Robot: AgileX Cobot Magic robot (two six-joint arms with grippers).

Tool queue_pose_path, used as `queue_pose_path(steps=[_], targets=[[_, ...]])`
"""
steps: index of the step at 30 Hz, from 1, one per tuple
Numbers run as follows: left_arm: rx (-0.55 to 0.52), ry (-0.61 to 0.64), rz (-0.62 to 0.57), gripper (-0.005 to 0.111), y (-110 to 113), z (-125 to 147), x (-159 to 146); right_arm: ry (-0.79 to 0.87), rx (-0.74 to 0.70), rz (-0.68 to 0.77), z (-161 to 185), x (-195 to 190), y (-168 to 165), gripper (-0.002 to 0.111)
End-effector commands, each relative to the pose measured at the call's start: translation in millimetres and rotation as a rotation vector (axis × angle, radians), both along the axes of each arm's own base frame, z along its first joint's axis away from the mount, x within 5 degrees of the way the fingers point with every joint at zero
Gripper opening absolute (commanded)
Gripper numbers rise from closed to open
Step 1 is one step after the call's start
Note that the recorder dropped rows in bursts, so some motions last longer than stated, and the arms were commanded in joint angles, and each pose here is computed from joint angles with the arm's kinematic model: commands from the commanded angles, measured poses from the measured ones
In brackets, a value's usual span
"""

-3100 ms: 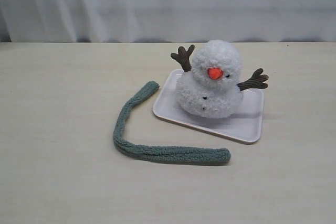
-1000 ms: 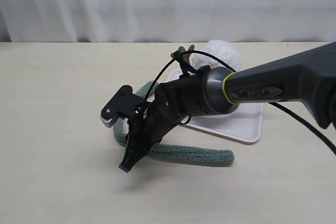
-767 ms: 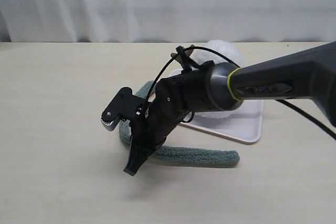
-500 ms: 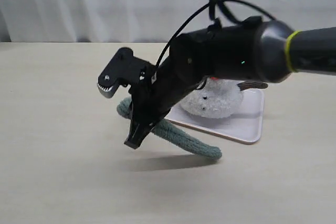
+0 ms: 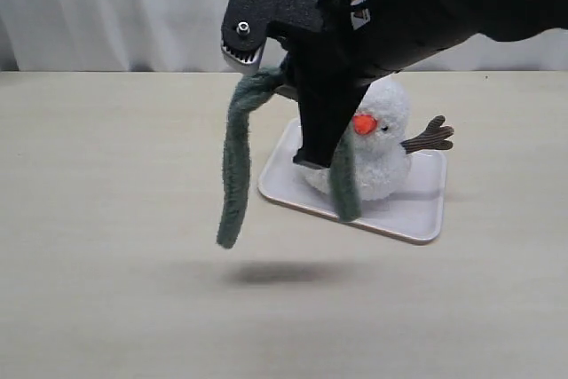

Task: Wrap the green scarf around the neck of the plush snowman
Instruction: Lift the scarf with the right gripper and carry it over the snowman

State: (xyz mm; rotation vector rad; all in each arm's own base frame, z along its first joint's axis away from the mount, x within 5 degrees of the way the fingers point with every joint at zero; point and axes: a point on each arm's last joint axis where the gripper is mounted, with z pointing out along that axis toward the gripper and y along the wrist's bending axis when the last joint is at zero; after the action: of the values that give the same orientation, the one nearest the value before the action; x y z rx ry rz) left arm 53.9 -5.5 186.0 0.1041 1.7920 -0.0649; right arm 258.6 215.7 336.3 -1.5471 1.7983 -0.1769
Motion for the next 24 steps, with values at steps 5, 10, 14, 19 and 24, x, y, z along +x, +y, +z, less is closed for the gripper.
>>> queue_pose_path(steps=[5, 10, 14, 19, 24], targets=[[0.0, -0.007, 0.002, 0.0, 0.1, -0.3, 0.2, -0.187, -0.164, -0.226, -8.0, 27.8, -14.5, 0.004], [0.0, -0.007, 0.002, 0.0, 0.1, -0.3, 0.2, -0.226, -0.24, -0.275, -27.3, 50.0, -18.1, 0.004], [0.0, -0.007, 0.002, 0.0, 0.1, -0.3, 0.2, -0.207, -0.254, -0.366, -45.4, 72.0, -33.1, 0.004], [0.0, -0.007, 0.002, 0.0, 0.1, -0.3, 0.2, -0.214, -0.227, -0.473, -52.7, 91.5, -56.3, 0.004], [0.0, -0.007, 0.002, 0.0, 0.1, -0.3, 0.2, -0.232, -0.176, -0.47, -51.1, 101.9, -68.2, 0.004]])
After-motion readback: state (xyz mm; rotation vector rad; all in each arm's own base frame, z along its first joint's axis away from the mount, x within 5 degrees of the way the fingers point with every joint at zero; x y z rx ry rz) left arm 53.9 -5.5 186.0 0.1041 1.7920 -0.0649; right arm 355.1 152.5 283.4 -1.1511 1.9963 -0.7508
